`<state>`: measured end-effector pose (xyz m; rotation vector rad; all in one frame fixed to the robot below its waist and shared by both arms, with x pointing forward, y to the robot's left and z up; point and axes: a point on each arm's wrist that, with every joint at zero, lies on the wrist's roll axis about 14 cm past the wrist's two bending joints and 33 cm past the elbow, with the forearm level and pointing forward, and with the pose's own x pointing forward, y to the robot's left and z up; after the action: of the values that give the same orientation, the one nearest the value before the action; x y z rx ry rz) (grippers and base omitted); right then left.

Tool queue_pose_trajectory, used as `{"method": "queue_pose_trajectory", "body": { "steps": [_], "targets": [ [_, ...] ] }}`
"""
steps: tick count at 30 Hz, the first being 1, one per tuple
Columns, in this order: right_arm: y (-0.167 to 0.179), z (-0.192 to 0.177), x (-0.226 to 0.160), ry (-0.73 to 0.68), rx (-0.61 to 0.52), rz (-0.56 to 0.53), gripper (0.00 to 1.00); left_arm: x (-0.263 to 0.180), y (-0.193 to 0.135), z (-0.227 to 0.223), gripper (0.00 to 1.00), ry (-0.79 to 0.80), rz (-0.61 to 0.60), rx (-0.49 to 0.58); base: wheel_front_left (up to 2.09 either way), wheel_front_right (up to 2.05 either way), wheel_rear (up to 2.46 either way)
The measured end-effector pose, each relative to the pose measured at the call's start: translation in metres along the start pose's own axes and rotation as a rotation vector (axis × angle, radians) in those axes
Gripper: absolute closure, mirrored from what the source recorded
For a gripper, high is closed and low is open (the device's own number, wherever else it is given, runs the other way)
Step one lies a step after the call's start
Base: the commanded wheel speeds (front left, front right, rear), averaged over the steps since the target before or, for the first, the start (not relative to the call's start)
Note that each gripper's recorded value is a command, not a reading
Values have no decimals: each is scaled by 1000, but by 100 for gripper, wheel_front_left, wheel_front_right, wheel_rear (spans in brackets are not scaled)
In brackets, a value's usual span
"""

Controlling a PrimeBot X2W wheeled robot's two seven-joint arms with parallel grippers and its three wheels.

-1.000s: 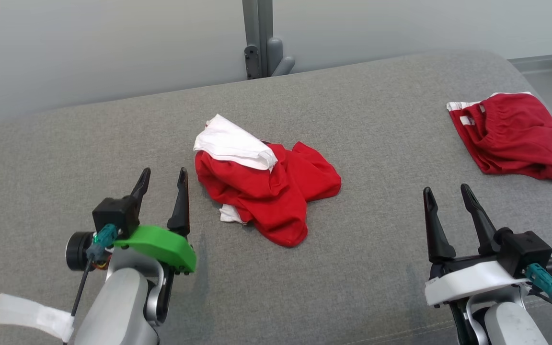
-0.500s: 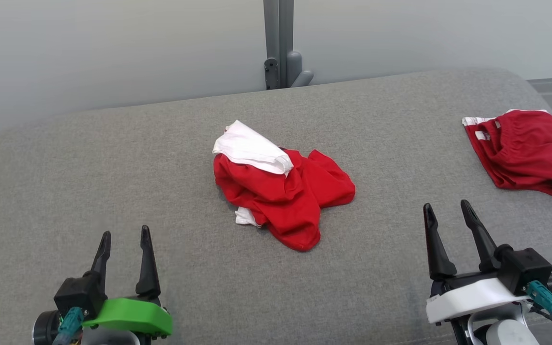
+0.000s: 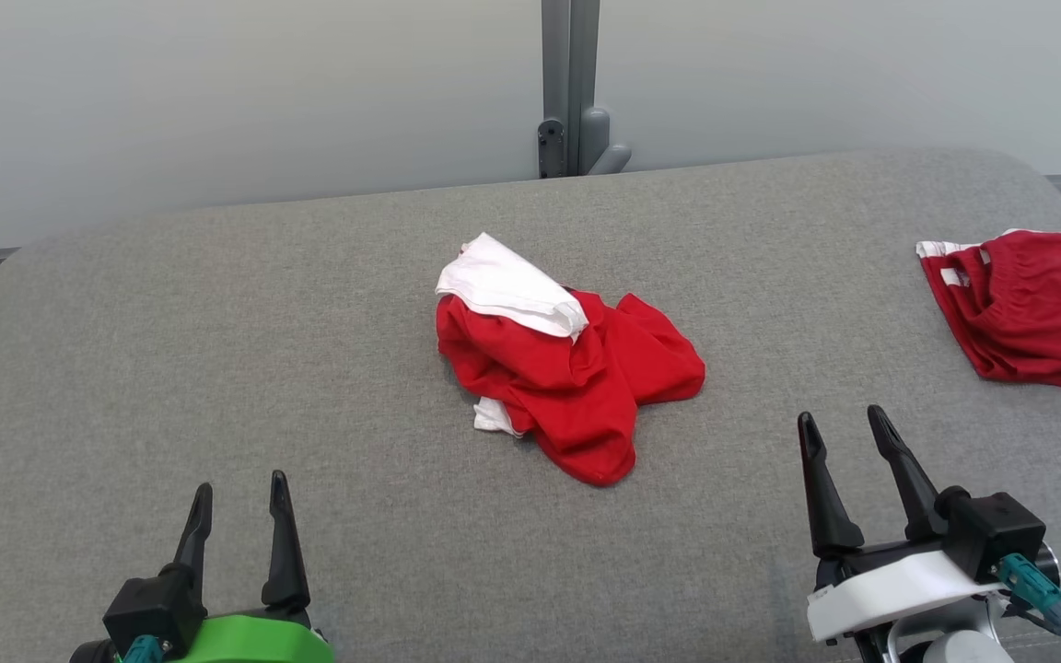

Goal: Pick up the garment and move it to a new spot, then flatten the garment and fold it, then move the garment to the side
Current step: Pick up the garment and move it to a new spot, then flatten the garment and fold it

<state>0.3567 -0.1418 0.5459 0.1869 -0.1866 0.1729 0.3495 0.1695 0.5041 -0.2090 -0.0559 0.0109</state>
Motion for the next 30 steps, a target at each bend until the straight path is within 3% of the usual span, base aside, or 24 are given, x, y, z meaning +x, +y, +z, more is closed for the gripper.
{"method": "queue_pose_trajectory", "body": {
  "steps": [20, 30],
  "targets": [
    [-1, -7, -1, 22, 3, -4, 0, 2, -2, -4, 0, 10, -10, 11, 0, 0, 0],
    [-3, -17, 5, 48, 0, -4, 0, 59, -54, 10, 0, 29, -202, 30, 0, 0, 0]
  ]
}}
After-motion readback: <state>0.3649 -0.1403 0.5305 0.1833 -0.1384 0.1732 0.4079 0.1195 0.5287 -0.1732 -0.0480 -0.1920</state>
